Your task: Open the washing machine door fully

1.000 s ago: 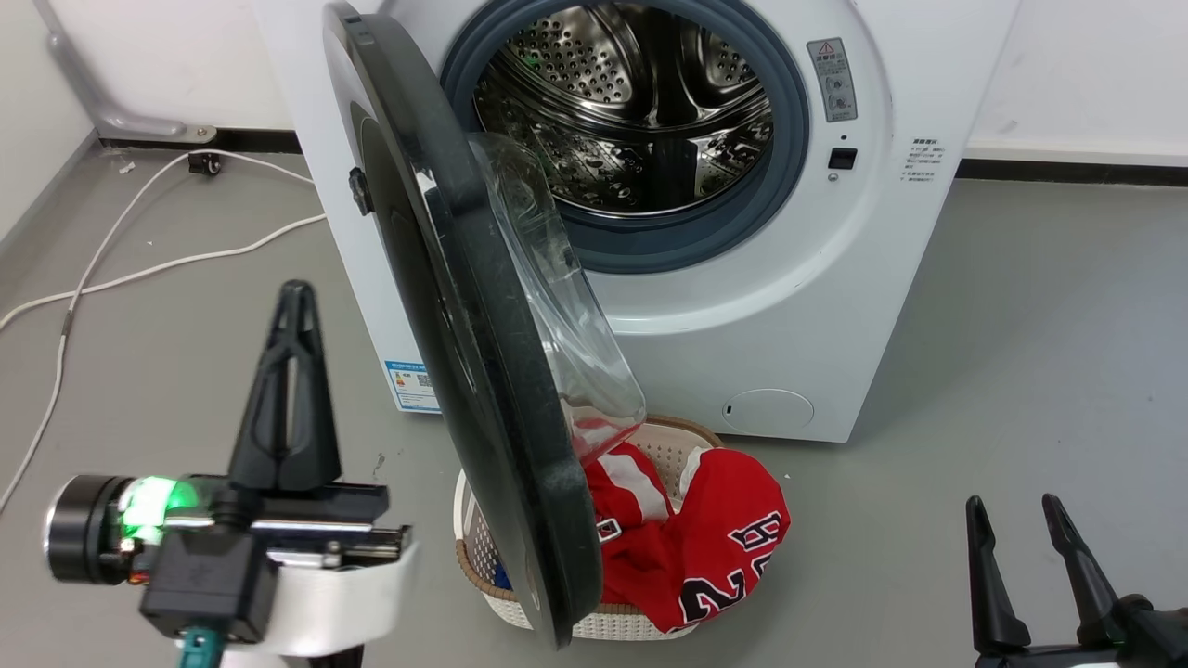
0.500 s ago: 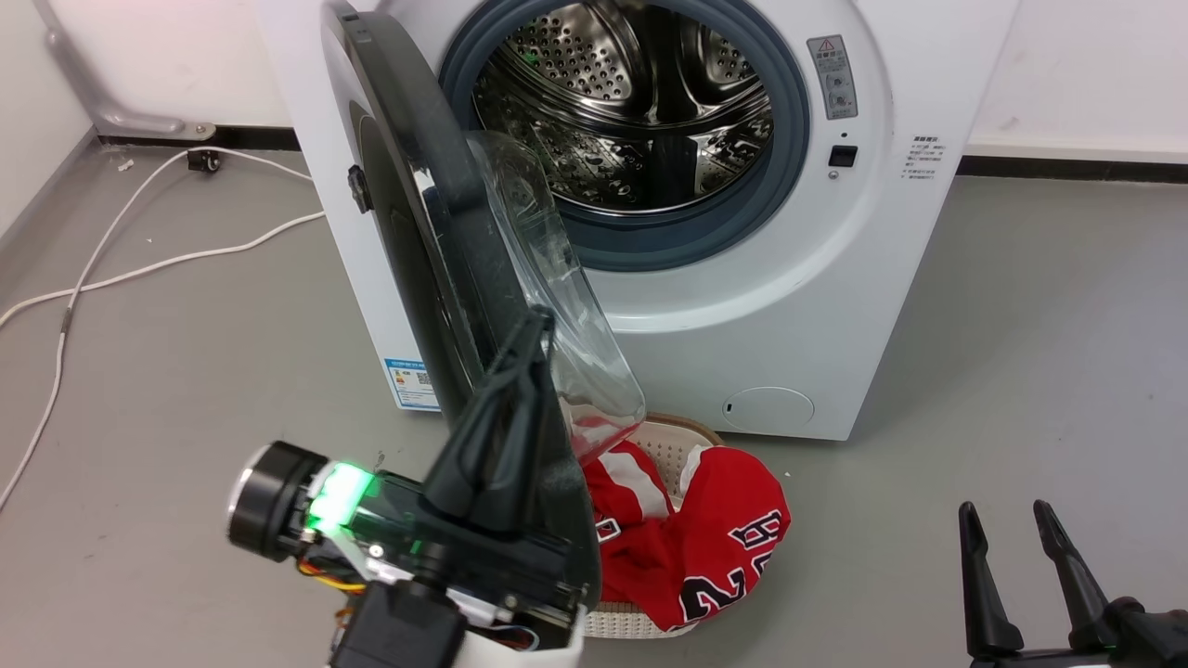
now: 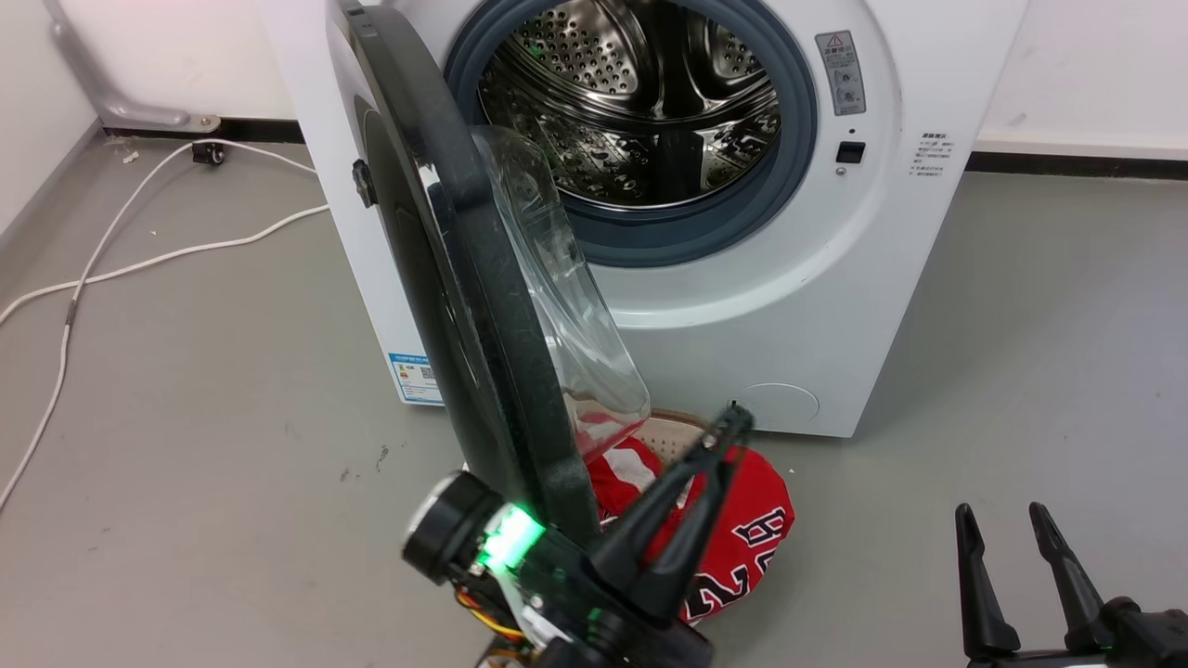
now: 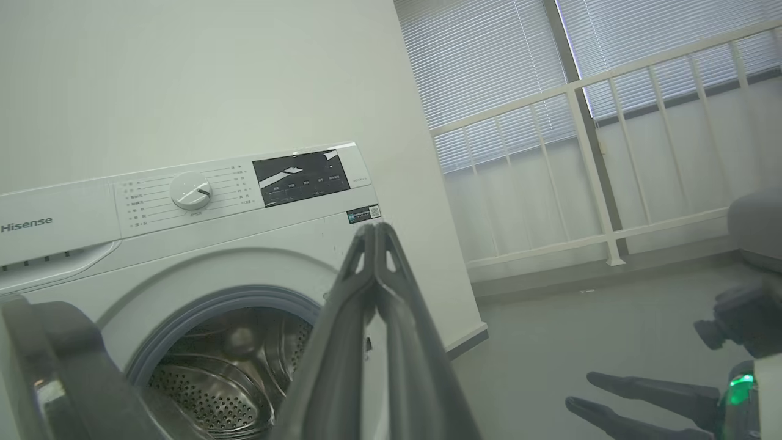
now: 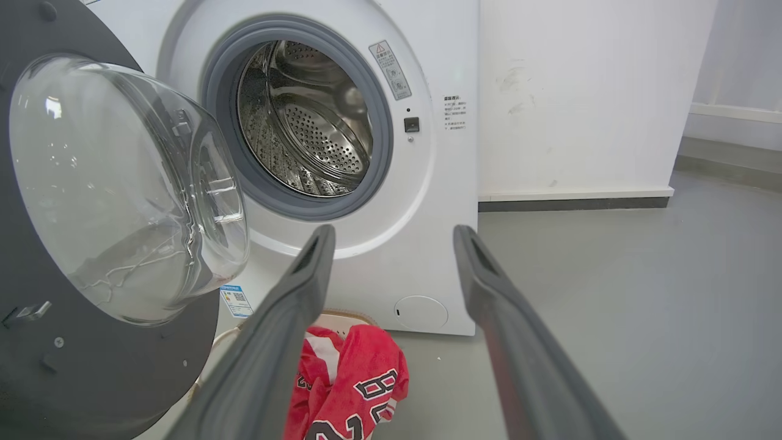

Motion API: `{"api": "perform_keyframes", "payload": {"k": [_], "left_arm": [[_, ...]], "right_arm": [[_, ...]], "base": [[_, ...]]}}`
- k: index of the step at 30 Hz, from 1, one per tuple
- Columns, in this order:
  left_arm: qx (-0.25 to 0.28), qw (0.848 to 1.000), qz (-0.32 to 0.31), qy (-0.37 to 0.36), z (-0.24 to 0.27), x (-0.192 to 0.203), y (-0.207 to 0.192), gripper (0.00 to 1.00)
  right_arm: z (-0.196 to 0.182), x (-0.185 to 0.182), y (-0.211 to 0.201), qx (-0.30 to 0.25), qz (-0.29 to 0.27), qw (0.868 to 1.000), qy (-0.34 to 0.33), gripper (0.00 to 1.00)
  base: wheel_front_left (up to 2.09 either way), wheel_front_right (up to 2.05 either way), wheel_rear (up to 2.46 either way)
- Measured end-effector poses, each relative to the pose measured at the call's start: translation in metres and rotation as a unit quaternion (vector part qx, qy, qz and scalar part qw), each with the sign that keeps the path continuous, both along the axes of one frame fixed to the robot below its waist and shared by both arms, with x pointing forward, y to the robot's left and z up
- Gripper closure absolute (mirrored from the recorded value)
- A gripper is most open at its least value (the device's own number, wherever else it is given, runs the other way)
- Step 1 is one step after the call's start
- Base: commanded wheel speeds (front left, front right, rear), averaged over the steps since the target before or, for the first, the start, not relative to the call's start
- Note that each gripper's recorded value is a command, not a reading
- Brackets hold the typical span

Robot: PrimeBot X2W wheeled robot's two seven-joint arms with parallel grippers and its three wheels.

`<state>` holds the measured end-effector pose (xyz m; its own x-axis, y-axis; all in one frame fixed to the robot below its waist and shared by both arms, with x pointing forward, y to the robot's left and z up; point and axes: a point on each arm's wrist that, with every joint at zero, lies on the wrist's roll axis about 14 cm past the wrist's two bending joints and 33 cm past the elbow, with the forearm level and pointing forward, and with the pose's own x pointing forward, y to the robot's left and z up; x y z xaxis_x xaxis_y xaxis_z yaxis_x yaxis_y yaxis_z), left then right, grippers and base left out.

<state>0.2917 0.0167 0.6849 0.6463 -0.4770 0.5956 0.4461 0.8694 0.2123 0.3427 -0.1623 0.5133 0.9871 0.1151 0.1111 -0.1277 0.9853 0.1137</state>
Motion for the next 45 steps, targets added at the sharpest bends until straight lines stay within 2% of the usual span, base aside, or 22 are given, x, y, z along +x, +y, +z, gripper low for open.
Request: {"api": "perform_keyframes", "payload": {"k": [10, 19, 25, 38, 45], "left_arm": [[0.019, 0.997, -0.07, 0.029, -0.02, -0.016, -0.037, 1.0], [0.034, 0.993, -0.084, 0.075, -0.049, -0.015, -0.047, 1.0], [0.039, 0.991, -0.068, 0.11, -0.069, -0.008, -0.04, 1.0], [0.035, 0.984, 0.009, 0.177, -0.107, 0.013, 0.0, 1.0], [0.039, 0.976, 0.037, 0.213, -0.13, 0.024, 0.017, 1.0]], "right_arm": [[-0.001, 0.003, 0.002, 0.0, 0.002, 1.0, 0.001, 0.0], [-0.004, 0.005, 0.005, 0.001, 0.007, 1.0, 0.006, 0.0], [-0.006, 0.006, 0.006, 0.001, 0.009, 1.0, 0.009, 0.0], [-0.009, 0.012, 0.013, 0.0, 0.02, 1.0, 0.014, 0.0], [-0.008, 0.014, 0.017, 0.0, 0.025, 1.0, 0.012, 0.0]], "base": [[0.0, 0.0, 0.0], [0.0, 0.0, 0.0], [0.0, 0.0, 0.0], [0.0, 0.0, 0.0], [0.0, 0.0, 0.0]]}}
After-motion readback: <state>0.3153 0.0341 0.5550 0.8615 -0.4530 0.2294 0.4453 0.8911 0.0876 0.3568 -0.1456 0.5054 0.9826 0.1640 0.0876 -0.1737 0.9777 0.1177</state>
